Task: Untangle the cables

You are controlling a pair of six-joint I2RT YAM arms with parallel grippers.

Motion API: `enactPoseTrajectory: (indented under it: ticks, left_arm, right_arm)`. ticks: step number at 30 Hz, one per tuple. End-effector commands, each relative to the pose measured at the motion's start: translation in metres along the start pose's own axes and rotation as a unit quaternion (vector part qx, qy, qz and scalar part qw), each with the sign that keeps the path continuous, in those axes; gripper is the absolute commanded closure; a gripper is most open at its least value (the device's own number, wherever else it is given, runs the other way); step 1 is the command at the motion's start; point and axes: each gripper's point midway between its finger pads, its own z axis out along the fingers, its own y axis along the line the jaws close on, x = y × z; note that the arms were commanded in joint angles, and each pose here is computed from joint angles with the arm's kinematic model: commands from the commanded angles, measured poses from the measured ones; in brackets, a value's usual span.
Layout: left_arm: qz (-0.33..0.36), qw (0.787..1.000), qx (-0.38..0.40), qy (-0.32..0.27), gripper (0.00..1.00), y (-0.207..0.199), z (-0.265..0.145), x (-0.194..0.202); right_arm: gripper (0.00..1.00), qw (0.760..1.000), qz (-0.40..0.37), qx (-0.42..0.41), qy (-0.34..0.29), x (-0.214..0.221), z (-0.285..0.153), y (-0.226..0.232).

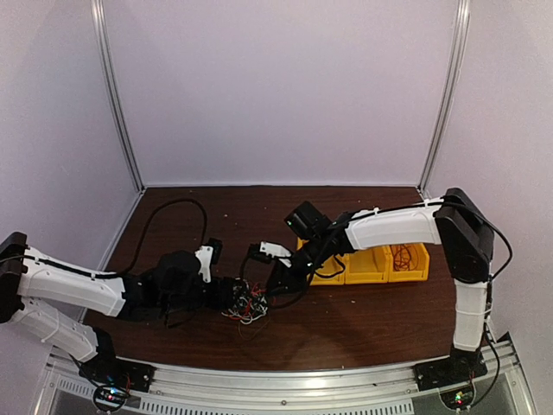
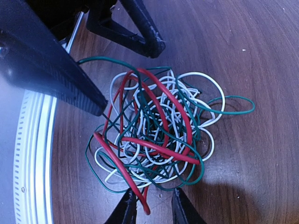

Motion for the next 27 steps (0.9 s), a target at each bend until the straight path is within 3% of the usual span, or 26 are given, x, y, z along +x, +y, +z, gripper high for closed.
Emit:
enactPoseTrajectory:
  ticks: [1, 4, 9, 20, 27]
  left_arm:
    - [-0.010, 1.000, 0.008, -0.027, 0.38, -0.003, 0.000, -0.012]
    - [-0.009, 1.000, 0.006, -0.027, 0.37, -0.003, 0.000, -0.013]
    - [-0.002, 1.000, -0.001, -0.030, 0.35, -0.001, -0.002, -0.015]
    - [0.009, 1.000, -0.013, -0.016, 0.36, 0.003, 0.017, -0.006]
    - [0.010, 1.000, -0.016, -0.016, 0.37, 0.007, 0.014, -0.003]
  right_arm:
    - [0.84, 1.000, 0.002, -0.018, 0.002, -0.003, 0.006, 0.003]
    - [1.00, 1.000, 0.000, -0.017, 0.000, -0.009, 0.001, 0.005]
    - [1.00, 0.999, -0.036, -0.002, -0.037, -0.053, -0.040, 0.021]
    - [1.00, 0.975, -0.121, 0.006, -0.186, -0.208, -0.170, 0.079]
    - [1.00, 0.957, -0.158, 0.025, -0.241, -0.252, -0.220, 0.100]
